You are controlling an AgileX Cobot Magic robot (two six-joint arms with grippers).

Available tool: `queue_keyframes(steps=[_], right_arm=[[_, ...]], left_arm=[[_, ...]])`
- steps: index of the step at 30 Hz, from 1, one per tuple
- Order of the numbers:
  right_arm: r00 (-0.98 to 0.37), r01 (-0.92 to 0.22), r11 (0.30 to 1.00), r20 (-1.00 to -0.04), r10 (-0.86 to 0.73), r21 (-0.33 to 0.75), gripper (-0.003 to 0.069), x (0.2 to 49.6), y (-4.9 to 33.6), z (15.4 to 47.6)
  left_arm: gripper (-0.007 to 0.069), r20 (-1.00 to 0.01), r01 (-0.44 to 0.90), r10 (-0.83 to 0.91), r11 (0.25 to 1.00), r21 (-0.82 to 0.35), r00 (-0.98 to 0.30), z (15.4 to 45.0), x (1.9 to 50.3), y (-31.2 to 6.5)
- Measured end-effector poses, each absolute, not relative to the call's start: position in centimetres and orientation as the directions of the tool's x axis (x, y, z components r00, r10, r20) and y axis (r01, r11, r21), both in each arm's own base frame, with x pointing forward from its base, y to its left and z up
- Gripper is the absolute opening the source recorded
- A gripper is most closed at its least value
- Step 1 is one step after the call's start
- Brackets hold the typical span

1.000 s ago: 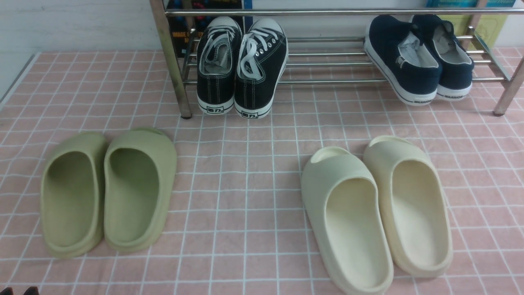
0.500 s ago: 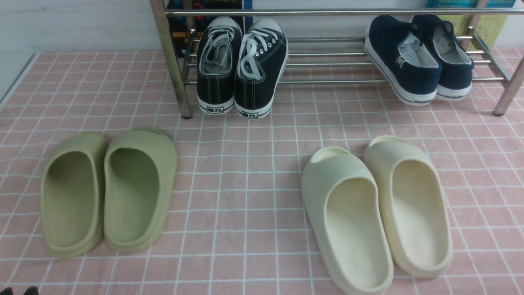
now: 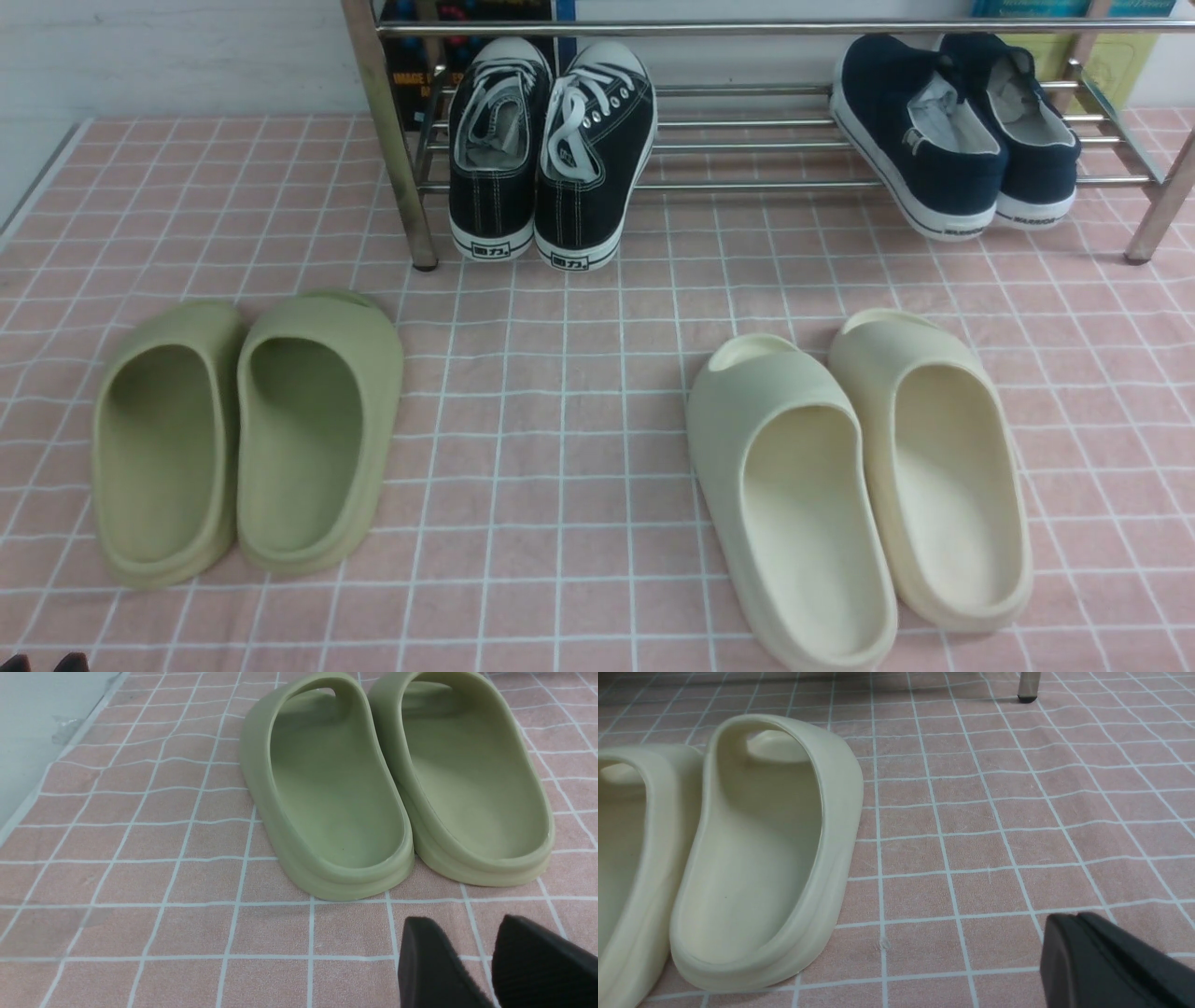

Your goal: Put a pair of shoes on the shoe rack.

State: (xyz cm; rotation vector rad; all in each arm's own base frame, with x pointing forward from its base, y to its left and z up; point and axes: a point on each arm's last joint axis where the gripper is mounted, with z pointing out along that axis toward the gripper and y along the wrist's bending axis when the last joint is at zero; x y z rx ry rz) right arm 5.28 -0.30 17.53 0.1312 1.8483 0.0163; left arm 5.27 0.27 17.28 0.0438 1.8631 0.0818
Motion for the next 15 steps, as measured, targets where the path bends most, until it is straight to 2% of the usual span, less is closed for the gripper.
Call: queue_keyframes(steps=[15], right_arm=[[-0.272, 0.082, 0.993, -0.957, 0.099, 0.079, -0.0004, 5.28, -0.3, 17.53]], left_arm=[[0.0241, -0.954, -0.012, 0.072, 0.997, 0.079, -0.29, 17.28, 5.27, 0.27]])
